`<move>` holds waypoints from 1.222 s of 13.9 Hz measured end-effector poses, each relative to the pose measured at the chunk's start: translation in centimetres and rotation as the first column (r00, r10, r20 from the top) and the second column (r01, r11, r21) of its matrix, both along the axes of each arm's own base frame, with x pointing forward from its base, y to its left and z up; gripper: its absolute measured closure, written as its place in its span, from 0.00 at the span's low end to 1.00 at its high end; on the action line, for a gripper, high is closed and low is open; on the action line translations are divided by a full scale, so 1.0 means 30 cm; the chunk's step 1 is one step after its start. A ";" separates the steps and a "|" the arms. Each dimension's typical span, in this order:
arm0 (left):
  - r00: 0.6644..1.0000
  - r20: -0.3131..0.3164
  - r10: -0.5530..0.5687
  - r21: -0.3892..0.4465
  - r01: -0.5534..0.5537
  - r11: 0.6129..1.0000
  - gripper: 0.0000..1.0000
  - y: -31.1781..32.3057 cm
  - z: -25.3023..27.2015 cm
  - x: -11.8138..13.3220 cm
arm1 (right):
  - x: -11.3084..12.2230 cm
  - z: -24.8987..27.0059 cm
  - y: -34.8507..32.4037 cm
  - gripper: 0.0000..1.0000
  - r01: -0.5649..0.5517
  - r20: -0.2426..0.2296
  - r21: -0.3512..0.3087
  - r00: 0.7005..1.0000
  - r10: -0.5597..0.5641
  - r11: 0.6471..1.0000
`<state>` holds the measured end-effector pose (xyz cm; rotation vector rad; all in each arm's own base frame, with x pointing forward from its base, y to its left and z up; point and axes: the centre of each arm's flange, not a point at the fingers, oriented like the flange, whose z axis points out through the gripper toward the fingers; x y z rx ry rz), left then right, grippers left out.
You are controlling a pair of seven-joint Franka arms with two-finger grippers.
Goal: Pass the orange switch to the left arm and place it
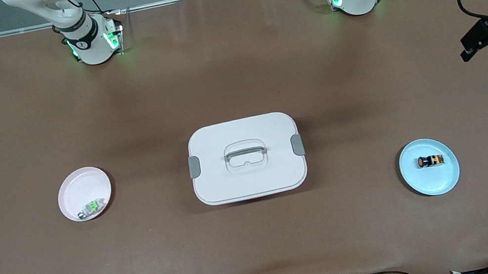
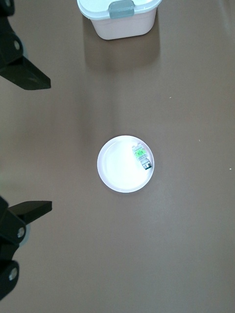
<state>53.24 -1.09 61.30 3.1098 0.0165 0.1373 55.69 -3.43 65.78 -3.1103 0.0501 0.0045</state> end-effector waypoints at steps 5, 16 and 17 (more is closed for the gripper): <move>0.999 -0.007 -0.040 0.010 0.040 0.999 0.00 -0.040 0.035 -0.165 | 0.000 0.001 -0.001 0.00 0.000 0.001 0.000 1.000 0.000 1.000; 0.998 -0.053 -0.043 0.004 0.043 0.999 0.00 -0.037 0.041 -0.031 | 0.000 0.002 0.004 0.00 -0.014 0.001 0.000 1.000 0.014 1.000; 0.996 -0.075 -0.044 0.003 0.044 0.999 0.00 -0.037 0.031 -0.019 | 0.000 0.002 0.003 0.00 -0.024 0.002 -0.001 1.000 0.024 1.000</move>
